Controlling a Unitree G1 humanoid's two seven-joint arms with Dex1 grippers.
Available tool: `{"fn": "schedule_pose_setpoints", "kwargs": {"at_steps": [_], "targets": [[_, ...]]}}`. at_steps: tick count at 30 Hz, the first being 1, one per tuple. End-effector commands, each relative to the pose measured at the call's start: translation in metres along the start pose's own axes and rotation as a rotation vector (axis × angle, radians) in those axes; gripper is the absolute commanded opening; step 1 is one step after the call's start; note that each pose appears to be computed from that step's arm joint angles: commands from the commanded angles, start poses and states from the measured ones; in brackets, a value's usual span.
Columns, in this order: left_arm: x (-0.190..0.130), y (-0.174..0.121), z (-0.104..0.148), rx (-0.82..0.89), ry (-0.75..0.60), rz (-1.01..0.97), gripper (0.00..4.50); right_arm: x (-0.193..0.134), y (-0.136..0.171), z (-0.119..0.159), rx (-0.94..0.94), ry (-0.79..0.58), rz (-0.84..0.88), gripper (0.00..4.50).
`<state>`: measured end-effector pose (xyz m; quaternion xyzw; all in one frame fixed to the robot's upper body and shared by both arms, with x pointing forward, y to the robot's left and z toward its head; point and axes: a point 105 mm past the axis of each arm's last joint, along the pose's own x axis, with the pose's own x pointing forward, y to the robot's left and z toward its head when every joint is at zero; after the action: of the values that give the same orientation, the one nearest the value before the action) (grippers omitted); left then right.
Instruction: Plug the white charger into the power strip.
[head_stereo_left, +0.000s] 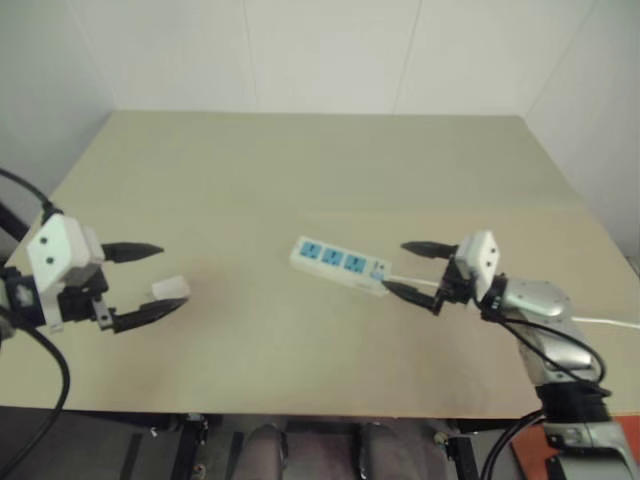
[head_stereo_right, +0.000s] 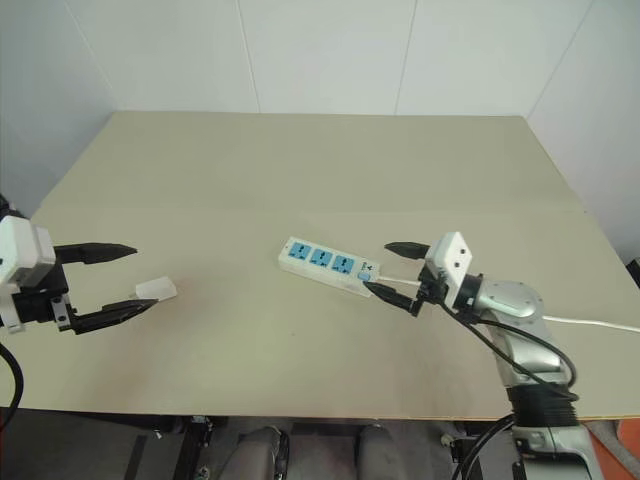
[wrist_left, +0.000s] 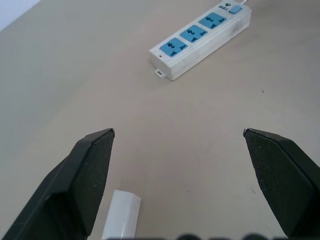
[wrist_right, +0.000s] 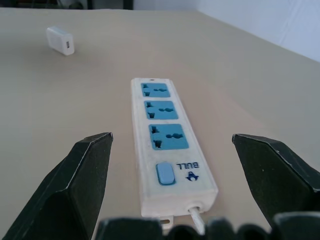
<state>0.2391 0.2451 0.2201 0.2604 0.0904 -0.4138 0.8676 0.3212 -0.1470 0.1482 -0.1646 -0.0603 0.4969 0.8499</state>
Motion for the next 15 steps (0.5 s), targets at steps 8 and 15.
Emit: {"fn": "schedule_pose_setpoints", "kwargs": {"at_steps": [8, 15], "targets": [[0.001, 0.004, 0.007, 0.032, -0.03, 0.004, 4.5, 0.035, -0.006, -0.005, -0.033, -0.07, 0.061, 4.47], [-0.001, 0.002, 0.006, 0.031, -0.028, 0.009, 4.5, 0.045, -0.008, -0.016, -0.025, -0.078, 0.065, 4.47]]}}
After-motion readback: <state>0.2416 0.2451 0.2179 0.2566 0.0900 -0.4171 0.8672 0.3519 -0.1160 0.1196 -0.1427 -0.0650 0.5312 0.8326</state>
